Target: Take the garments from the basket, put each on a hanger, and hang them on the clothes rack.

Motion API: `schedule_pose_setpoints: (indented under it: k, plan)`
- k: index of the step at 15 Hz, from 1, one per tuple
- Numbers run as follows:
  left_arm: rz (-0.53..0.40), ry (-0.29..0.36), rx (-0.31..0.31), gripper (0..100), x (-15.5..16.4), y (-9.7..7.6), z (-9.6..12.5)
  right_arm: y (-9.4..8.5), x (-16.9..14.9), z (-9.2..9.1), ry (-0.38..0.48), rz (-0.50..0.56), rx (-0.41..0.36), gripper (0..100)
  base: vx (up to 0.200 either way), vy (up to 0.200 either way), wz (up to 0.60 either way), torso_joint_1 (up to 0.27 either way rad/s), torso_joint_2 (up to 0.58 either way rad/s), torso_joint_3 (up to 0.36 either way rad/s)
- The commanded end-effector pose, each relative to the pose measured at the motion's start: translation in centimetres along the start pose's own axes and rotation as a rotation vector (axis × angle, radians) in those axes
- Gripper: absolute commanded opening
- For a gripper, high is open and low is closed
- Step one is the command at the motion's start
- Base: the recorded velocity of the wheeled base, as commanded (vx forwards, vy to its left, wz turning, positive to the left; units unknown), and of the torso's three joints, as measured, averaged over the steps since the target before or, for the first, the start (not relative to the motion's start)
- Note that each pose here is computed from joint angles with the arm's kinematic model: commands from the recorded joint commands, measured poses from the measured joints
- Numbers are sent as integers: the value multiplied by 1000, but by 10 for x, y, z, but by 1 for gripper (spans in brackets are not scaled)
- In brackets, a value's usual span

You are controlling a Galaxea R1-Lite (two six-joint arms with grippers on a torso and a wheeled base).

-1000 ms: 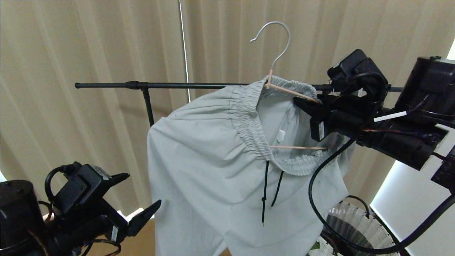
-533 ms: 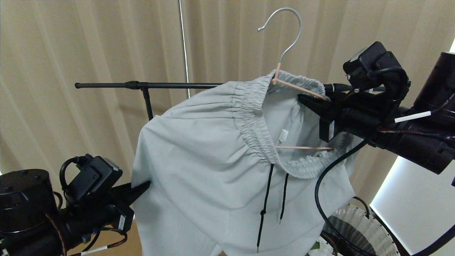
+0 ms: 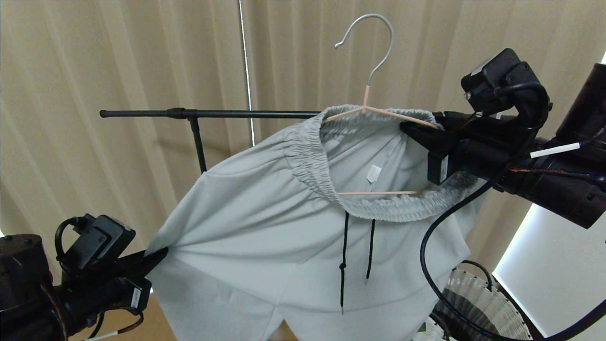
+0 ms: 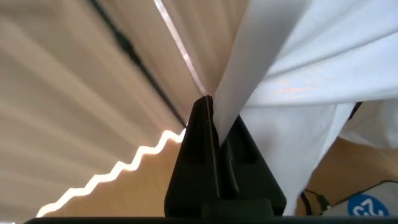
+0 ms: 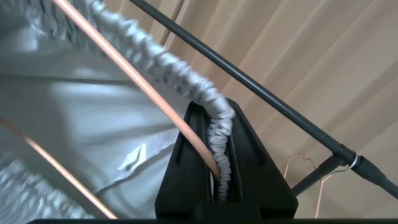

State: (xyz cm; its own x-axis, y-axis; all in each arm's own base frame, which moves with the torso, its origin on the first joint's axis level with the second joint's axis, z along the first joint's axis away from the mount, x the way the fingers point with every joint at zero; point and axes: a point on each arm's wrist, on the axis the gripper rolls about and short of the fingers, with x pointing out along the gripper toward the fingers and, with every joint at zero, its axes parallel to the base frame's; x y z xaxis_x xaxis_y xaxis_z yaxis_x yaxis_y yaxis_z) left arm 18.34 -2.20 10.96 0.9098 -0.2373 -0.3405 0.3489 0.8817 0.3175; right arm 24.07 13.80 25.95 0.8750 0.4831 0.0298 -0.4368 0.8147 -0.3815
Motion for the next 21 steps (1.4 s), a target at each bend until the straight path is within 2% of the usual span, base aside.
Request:
schedule_pose_setpoints:
  k: [1,3,6,7,9,10,11,12,15,18,19,21]
  plan:
    - [34,29,9,0,1,7,-5,-1,-1,1,-4,-5,-2,0,0,0,0,0,0,0]
    - [49,30,33,0,0,9,-6,-1,-1,1,-2,-6,-2,0,0,0,0,0,0,0]
    - [52,12,37,0,-2,10,-3,-1,-1,1,-3,-4,-2,0,0,0,0,0,0,0]
    - [53,4,38,100,-4,9,-1,-1,0,0,2,-2,-2,0,0,0,0,0,0,0]
    - [36,1,36,100,-5,6,-2,-1,0,0,2,-2,-2,0,0,0,0,0,0,0]
    - [20,-26,41,100,-7,2,3,-1,0,-1,6,-4,-2,0,0,0,0,0,0,0]
    - [13,-55,28,100,-10,0,8,-2,0,-1,10,-7,-4,0,0,0,0,0,0,0]
    - [4,-112,14,100,-16,-3,17,-7,1,-4,21,-24,-5,0,0,0,0,0,0,0]
    - [2,-217,26,100,-34,-7,31,-10,2,-8,42,-40,-6,0,0,0,0,0,0,0]
    - [36,-310,32,100,-46,-2,46,-11,1,-12,108,-89,-10,0,0,0,0,0,0,0]
    - [48,-357,13,100,-50,1,55,-11,-2,-13,140,-86,-12,0,0,0,0,0,0,0]
    - [30,-386,-29,100,-54,-1,59,-11,-5,-15,188,-106,-15,0,0,0,0,0,0,0]
